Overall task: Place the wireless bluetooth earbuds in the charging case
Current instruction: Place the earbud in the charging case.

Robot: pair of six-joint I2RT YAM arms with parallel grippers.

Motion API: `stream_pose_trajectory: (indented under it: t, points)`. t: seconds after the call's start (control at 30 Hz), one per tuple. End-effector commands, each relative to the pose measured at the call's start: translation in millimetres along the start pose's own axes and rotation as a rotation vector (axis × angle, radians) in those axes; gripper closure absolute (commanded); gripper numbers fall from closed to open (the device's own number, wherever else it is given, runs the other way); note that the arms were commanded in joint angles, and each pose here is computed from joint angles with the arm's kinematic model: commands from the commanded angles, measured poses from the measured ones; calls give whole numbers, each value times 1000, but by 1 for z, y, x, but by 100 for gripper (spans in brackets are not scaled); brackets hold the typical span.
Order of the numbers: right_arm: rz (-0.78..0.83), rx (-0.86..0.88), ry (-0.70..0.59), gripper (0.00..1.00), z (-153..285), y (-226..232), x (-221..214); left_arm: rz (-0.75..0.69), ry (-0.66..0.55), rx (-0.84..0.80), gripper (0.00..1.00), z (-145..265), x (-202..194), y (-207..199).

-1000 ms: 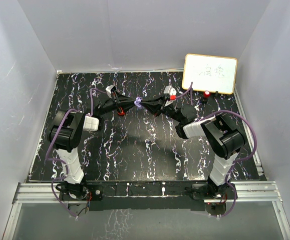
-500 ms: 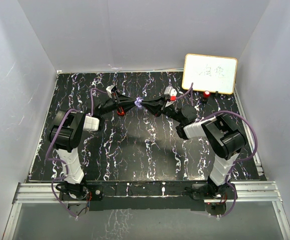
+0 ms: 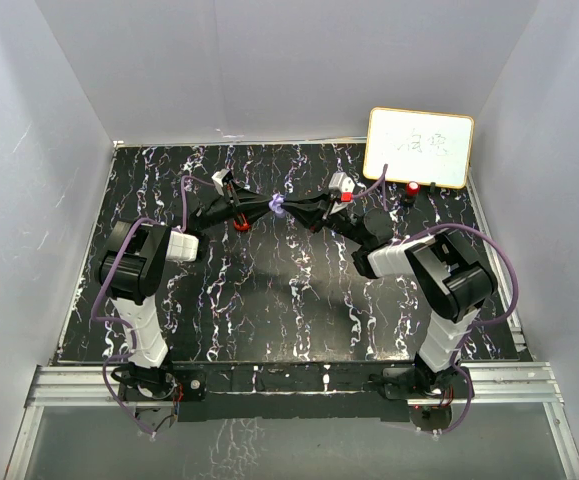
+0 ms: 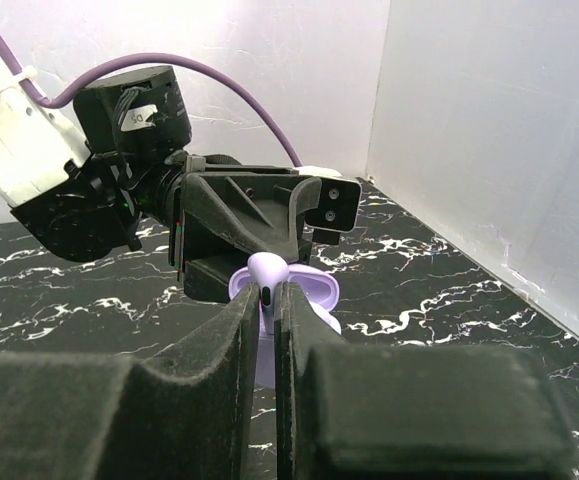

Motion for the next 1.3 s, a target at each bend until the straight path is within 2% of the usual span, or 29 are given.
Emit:
stream_pose_trajectory:
  t: [0.0,0.27,0.63,1.27]
  points:
    - [80,0,-68,91,0,-4,24,-261,105,-181,100,2,-37,-46]
    - [77,3,-57,91,1,-3,21,-264,107,-186,100,2,-38,-49]
    - [100,-27,-112,100,-3,-9,34,-261,99,-145,100,4,-35,-37]
    - [97,-27,-110,100,-6,-11,32,-288,98,-114,100,6,-40,-37]
Point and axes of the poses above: each gripper's point midway between its finger pads, its own z axis back along the fingers, its own y axis along the line the jaws close on, x = y × z, the point moved 7 cm from there along z, back along the fingers, and after that the axes turned 14 degrees about z, right-handed, at the moved point
